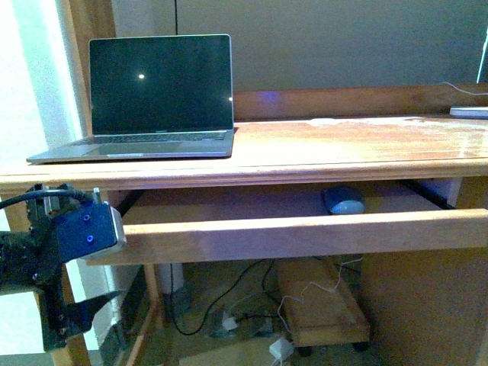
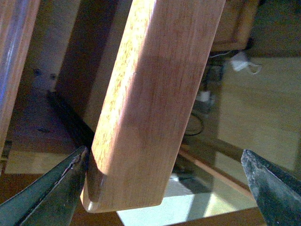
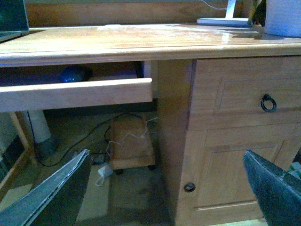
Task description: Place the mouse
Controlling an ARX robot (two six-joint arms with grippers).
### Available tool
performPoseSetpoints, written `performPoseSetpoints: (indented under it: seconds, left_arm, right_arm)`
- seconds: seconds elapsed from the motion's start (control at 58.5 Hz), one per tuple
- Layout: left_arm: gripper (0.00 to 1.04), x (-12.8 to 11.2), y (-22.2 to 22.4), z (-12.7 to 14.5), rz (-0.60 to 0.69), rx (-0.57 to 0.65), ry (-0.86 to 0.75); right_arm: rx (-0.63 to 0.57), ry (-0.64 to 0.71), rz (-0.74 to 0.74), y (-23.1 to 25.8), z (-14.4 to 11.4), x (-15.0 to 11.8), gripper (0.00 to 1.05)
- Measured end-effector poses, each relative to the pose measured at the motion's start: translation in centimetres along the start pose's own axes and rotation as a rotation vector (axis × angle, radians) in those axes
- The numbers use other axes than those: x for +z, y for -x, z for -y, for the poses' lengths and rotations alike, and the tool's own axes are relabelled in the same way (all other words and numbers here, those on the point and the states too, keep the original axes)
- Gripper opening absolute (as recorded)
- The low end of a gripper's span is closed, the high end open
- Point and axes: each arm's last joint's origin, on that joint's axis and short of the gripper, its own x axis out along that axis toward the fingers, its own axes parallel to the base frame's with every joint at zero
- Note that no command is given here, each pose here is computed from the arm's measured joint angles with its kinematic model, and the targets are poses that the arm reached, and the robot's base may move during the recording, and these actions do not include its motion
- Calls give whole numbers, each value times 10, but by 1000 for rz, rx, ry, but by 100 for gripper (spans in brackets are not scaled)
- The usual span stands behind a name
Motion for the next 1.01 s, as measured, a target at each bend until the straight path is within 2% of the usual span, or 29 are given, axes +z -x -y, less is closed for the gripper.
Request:
performPoseSetpoints:
  seconds: [0.273,0.496,0.666,0.871,1.008]
  left_arm:
    - [97,37,23,33,103,-185,118]
    - [97,67,41,42,217,-307,357]
    - [97,93,57,41,443,-424,648]
    - [97,113,81,-2,624,-301,914]
    - [97,119,98,-20,656,-190,1084]
  right_arm:
    - [0,0,0,0,0,0,97]
    - [0,0,0,0,0,0,97]
    - [0,0,0,0,0,0,97]
    - [0,0,0,0,0,0,97]
    - [0,0,0,0,0,0,97]
